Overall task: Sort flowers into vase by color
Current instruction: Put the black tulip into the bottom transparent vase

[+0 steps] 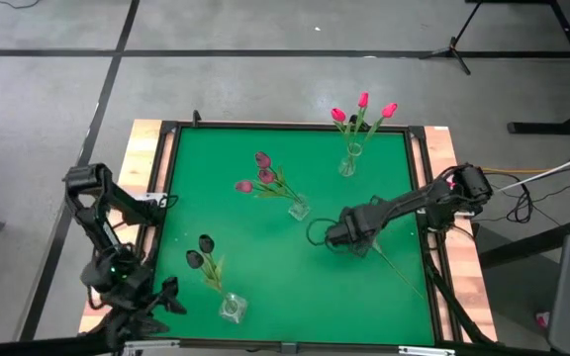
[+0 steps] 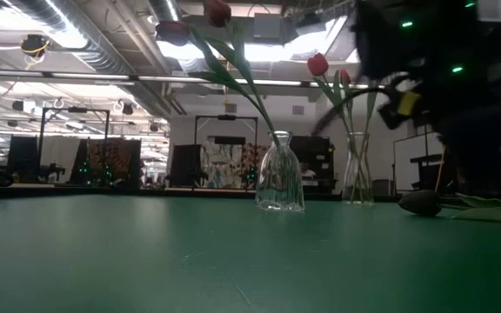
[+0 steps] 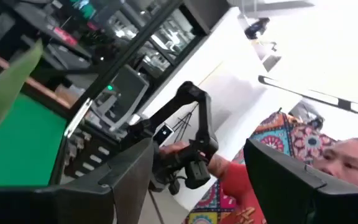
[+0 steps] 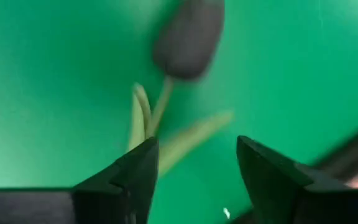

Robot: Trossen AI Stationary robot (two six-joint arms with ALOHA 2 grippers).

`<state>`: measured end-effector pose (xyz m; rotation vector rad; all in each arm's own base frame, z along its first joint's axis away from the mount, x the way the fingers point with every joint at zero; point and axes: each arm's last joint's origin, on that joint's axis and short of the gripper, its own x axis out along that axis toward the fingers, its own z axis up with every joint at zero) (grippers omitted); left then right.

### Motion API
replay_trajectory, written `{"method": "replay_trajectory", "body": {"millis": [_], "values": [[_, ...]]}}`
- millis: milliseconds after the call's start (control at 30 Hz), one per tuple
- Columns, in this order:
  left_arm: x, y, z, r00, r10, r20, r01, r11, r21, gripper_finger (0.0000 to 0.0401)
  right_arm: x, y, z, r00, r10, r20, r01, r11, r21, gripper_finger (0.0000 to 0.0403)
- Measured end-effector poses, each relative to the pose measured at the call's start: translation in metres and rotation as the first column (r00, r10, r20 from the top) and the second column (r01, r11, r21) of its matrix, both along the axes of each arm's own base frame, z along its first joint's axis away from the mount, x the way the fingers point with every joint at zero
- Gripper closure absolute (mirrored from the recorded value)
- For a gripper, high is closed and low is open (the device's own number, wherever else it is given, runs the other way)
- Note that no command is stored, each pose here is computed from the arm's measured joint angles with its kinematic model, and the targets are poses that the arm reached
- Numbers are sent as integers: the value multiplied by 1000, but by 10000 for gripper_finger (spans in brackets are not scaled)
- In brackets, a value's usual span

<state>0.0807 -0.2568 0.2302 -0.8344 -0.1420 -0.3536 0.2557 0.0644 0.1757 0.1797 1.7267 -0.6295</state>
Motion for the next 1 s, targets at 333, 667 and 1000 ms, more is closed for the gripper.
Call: {"method": "replay_trajectory", "body": {"millis": [333,667,1000], "values": [[-31,12,31,997,-14,73,5,993,118,153,8,-28,-6,989,145,33,-149,974,169,178],[-35,15,31,998,63,29,-67,984,165,153,-18,-29,-26,969,7,247,-68,969,238,178],[-33,17,30,986,163,-19,-155,962,223,153,-22,-31,-34,965,-31,259,-27,976,215,207]]}}
